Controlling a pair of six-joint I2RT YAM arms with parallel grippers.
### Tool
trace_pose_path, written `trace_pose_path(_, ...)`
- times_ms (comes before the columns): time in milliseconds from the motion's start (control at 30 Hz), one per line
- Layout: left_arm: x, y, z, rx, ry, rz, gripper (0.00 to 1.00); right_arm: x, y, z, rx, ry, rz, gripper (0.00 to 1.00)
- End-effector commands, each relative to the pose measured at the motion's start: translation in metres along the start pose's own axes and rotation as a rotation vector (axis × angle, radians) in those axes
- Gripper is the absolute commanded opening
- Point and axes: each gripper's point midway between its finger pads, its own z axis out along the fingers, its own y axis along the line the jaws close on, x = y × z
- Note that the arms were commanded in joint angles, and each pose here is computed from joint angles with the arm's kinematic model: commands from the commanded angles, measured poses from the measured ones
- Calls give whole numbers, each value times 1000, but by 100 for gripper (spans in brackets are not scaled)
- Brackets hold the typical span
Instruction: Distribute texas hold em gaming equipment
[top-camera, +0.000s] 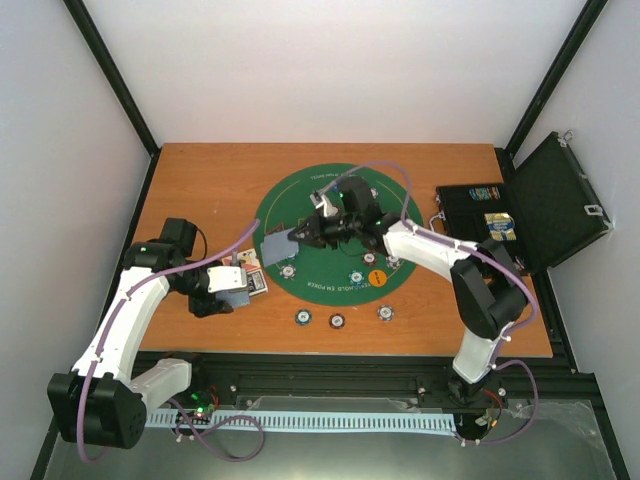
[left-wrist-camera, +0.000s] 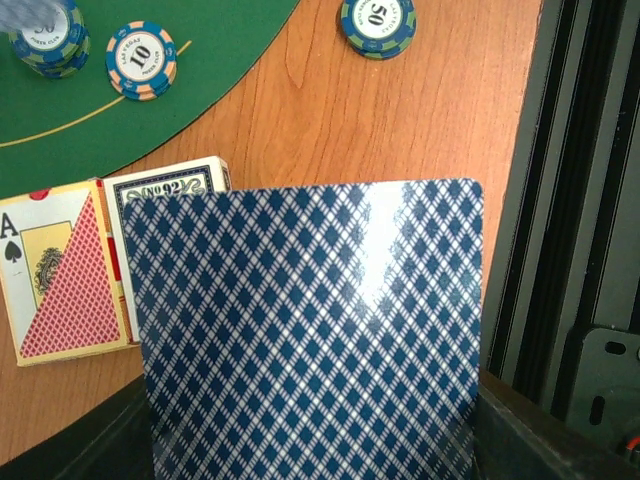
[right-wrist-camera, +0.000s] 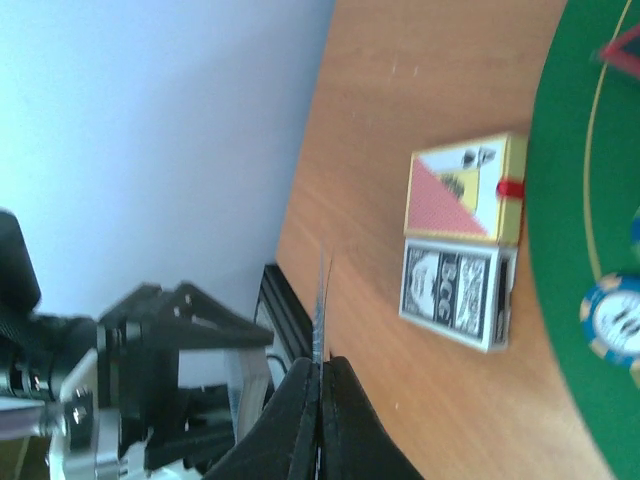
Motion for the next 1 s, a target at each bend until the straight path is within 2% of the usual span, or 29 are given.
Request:
trace_pose_path(0,-7,2,-10,-19,-13,37,1,-34,-14,-6,6,0,-10,3)
trace_pose_path(133,-5,1,-10,-18,-1,33,1,-54,-27,0,9,8,11,3)
trace_pose_path(267,-4,1,-10,-20,3,37,1,-58,-21,1,-12,4,14,3)
trace_pose_path(500,-8,3,-11,-20,-17,28,1,-28,-12,6,-20,18,13,3)
trace_pose_path(733,-10,-2,-19,-34,-21,22,1,9,-18,59,-17,104,30,3)
trace_pose_path(967,-8,-9,-22,-31,-15,12,1,20,-9,129,-49,181,35,3)
